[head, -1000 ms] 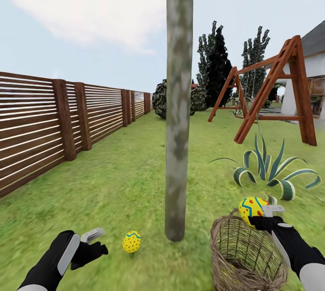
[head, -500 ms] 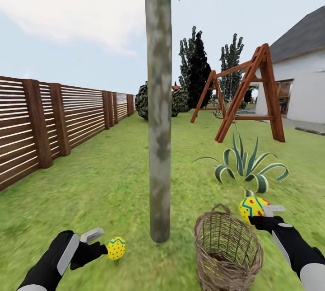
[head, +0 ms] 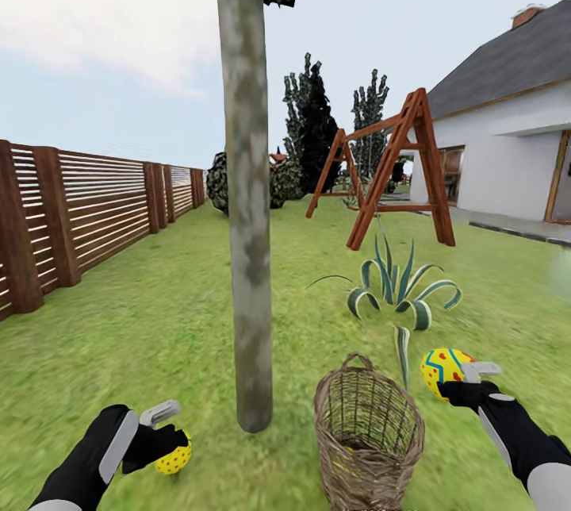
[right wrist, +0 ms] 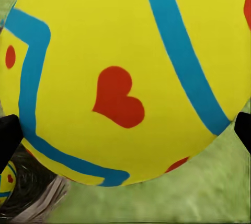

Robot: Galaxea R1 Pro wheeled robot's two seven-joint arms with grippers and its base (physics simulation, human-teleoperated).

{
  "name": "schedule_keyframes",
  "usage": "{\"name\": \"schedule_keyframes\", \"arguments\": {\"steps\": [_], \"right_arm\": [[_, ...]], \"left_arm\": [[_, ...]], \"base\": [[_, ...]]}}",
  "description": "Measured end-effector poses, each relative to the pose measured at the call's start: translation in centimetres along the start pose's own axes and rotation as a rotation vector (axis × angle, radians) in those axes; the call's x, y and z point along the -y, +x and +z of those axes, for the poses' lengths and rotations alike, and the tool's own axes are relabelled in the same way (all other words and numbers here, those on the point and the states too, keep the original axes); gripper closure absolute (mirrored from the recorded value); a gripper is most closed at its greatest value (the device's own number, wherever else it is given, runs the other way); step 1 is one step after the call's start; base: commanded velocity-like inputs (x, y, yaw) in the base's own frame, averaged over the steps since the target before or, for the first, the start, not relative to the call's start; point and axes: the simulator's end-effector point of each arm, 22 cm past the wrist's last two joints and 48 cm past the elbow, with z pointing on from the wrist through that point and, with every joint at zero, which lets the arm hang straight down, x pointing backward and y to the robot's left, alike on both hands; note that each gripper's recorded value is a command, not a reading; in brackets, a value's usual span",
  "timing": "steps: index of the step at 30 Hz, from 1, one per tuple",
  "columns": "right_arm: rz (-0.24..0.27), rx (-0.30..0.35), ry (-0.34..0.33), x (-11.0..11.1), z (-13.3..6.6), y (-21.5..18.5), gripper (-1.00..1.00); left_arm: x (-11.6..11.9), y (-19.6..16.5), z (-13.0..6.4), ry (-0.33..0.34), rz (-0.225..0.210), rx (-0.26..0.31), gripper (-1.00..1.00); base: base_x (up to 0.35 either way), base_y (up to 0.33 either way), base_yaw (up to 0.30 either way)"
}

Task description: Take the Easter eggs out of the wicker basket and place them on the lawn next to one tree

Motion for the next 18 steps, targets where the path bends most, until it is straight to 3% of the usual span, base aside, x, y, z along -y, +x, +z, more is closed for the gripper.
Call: {"name": "schedule_keyframes", "arguments": {"steps": [18], "right_arm": [[0.003,0.012,0.003,0.19,-0.42,-0.63,1.00]], "left_arm": [[0.24,-0.33,-0.55,0.007,0.001,0.012,-1.00]], "base": [[0.000,0.000,-0.260]]}}
